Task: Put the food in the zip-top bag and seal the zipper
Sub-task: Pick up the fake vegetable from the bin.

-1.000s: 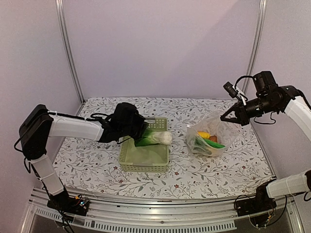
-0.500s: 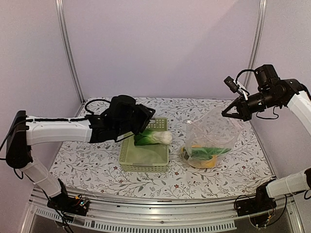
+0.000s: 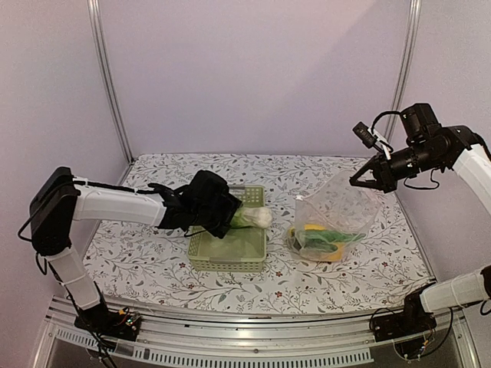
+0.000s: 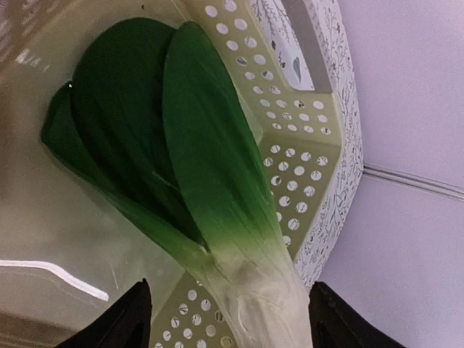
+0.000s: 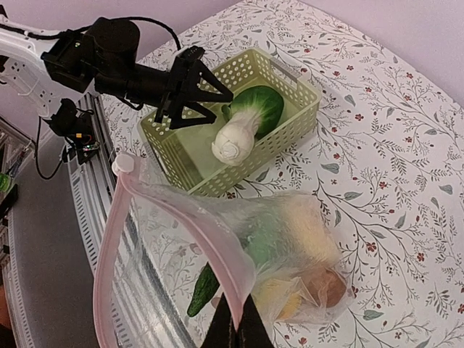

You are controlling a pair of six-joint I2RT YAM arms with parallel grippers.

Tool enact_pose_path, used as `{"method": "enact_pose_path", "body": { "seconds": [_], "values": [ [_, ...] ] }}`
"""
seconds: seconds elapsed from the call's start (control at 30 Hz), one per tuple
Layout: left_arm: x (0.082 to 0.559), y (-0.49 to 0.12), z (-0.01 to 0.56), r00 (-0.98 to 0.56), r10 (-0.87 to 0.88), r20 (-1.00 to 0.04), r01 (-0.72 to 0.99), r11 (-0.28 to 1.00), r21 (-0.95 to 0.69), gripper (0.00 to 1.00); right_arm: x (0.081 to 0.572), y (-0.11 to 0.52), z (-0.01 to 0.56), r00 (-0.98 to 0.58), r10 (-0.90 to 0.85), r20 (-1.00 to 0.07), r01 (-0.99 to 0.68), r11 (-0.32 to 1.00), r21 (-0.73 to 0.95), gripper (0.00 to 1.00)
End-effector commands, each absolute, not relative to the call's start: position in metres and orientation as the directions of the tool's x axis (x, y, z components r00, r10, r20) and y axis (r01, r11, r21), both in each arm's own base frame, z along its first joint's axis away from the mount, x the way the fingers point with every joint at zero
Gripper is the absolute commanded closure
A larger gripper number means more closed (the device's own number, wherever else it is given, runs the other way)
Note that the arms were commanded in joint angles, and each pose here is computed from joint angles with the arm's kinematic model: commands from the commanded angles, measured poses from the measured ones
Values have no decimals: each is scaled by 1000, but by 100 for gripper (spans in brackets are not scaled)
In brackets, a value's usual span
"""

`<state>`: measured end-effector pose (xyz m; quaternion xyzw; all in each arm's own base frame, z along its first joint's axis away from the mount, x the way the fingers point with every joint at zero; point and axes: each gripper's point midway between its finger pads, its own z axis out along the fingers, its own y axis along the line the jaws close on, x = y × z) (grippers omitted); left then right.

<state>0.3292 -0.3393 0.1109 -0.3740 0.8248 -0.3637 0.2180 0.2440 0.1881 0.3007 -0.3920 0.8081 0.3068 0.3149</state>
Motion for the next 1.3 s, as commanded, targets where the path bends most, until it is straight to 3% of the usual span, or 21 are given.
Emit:
{"method": "enact_pose_path", "body": {
  "seconds": [0.0,0.27,0.4,0.47,0.7,0.93,1.1,1.2,1.27],
  "values": [
    [340,-331,80,-585,-811,10,-562,396,-726,26,239,191,303,-475,-440,-762,-840,485,243,100],
    [371,-346,28,-583,-791,188,-664,330,-671,26,238,192,303,-473,-444,-761,-844,477,246,100],
    [385,-344,26,-562,-799,212,-654,273,-705,52,235,192,303,-473,-442,-762,-843,478,247,100],
    [394,-341,39,-576,-804,150,-607,297,-737,64,234,190,302,-477,-442,-760,-841,482,247,100],
    [415,-335,122,-625,-774,-100,-349,392,-851,83,234,190,301,-478,-444,-758,-840,484,246,100],
    [404,-338,206,-608,-700,-374,-80,522,-849,87,233,189,304,-481,-450,-752,-838,490,242,100],
    [394,-344,294,-497,-577,-648,214,643,-736,88,225,190,308,-485,-458,-745,-842,474,256,100],
    [363,-356,369,-289,-448,-846,444,720,-533,88,220,192,312,-488,-456,-744,-847,452,279,100],
    [327,-376,412,-92,-316,-944,636,711,-300,88,219,194,313,-490,-455,-744,-849,442,289,100]
  ]
}}
